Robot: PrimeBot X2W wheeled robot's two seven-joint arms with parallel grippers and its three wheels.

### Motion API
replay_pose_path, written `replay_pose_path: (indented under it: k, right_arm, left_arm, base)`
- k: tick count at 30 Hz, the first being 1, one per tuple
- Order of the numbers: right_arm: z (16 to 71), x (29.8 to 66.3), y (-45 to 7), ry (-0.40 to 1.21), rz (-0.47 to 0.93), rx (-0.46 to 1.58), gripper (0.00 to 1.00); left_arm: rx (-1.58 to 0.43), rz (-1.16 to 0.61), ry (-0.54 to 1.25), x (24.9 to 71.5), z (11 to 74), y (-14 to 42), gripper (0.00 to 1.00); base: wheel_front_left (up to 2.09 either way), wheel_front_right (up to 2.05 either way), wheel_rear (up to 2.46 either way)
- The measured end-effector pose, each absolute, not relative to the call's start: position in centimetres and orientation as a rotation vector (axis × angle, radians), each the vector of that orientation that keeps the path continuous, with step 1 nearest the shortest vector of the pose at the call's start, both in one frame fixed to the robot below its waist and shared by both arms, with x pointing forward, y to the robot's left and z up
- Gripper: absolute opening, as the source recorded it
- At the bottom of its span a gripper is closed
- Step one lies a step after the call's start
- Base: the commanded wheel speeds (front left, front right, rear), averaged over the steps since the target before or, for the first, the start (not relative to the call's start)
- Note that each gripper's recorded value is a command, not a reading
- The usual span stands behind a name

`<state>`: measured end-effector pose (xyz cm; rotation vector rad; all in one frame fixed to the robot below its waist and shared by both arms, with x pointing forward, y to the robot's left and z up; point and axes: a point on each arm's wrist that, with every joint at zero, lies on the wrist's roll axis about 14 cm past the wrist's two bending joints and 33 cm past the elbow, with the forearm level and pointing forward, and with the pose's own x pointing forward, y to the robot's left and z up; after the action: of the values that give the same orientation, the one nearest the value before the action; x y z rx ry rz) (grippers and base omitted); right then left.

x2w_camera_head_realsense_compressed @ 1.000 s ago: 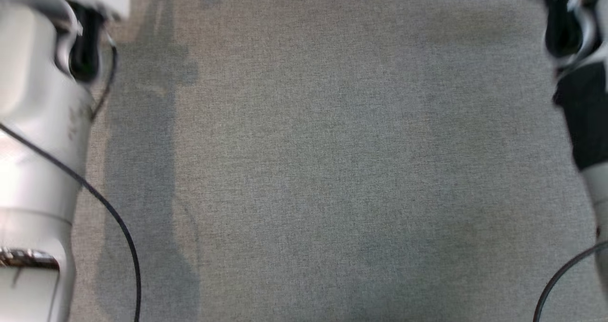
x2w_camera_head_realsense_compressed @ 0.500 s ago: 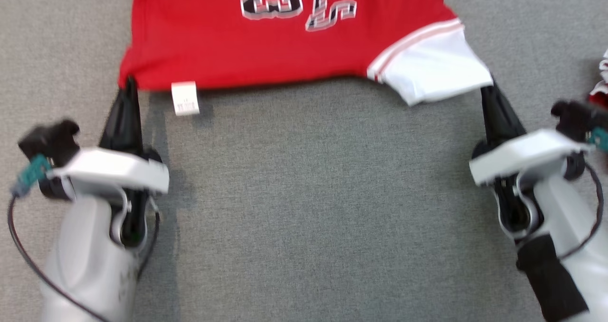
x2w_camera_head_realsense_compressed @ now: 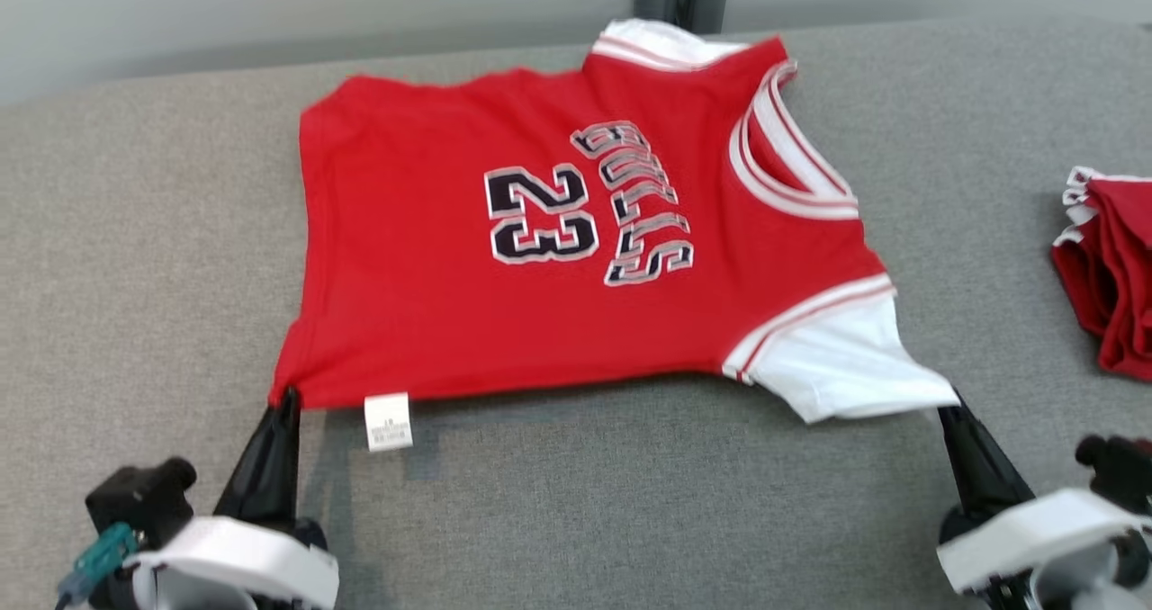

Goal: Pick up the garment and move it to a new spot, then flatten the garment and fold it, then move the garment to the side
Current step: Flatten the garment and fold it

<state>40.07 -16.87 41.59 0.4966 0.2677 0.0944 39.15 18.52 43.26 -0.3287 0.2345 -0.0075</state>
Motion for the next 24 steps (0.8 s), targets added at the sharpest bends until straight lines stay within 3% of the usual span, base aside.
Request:
replay_pose_path:
  k: [14,24]
  right_arm:
    - [44.4,32.1,-17.7,0.448,0.073,0.425,0.00]
    - [46.1,30.6,-19.1,0.512,0.055,0.357,0.00]
  left_arm:
    - [-0.267,0.045,0.307,33.5,48.2,19.5,0.00]
    - [-0.242,0.081,0.346,32.2,49.0,20.6,0.00]
  base:
    - [0.00,0.00,0.00]
    - [0.00,0.00,0.00]
